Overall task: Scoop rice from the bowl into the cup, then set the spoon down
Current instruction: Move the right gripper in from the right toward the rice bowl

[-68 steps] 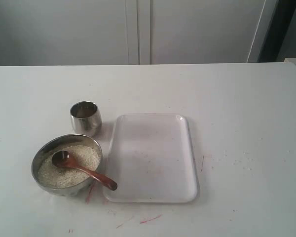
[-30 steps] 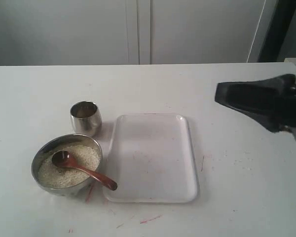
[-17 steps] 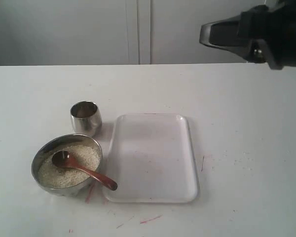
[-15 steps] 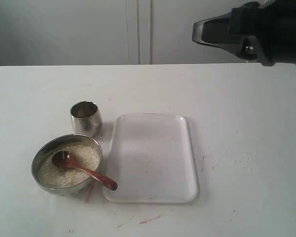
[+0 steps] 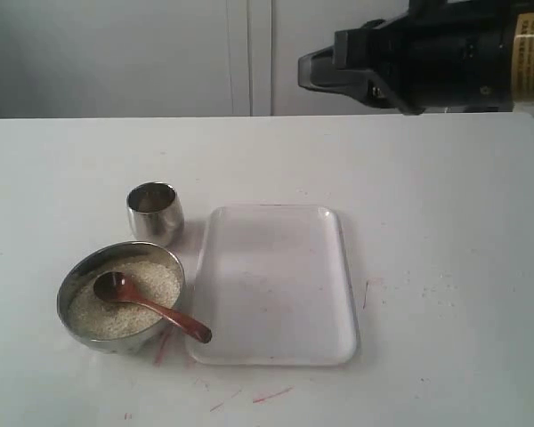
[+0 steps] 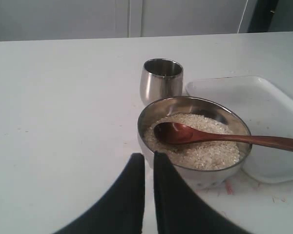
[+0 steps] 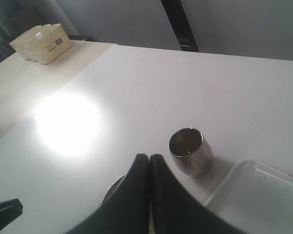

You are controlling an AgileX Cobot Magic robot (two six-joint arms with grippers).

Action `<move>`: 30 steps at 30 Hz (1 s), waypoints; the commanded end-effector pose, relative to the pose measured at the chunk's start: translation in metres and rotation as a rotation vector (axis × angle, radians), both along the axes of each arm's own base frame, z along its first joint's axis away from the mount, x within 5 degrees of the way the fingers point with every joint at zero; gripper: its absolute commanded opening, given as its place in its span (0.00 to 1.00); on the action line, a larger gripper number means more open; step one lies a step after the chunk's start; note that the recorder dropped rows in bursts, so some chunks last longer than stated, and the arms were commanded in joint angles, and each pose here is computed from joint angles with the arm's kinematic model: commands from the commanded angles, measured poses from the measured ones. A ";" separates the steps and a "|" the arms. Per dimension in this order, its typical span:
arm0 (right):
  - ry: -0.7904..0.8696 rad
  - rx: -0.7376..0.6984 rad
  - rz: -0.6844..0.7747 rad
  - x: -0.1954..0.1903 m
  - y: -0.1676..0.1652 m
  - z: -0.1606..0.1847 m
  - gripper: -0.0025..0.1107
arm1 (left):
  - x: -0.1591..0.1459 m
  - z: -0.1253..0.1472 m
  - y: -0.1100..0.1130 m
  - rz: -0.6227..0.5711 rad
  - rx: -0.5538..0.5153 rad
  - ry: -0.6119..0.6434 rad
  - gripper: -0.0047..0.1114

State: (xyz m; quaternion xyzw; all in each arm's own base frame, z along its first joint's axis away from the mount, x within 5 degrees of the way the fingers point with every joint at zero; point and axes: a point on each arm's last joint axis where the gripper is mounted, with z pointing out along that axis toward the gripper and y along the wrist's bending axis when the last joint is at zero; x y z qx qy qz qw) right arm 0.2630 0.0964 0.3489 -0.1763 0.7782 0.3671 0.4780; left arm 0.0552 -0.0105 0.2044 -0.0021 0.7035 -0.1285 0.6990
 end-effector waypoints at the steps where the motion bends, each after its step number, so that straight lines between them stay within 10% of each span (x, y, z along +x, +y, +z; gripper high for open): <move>1: 0.014 -0.019 0.015 -0.003 0.001 -0.011 0.02 | 0.000 0.002 0.000 -0.006 -0.010 0.000 0.16; 30: -0.137 -0.345 -0.249 0.023 -0.020 -0.044 0.02 | 0.000 0.002 0.000 -0.006 -0.010 0.000 0.16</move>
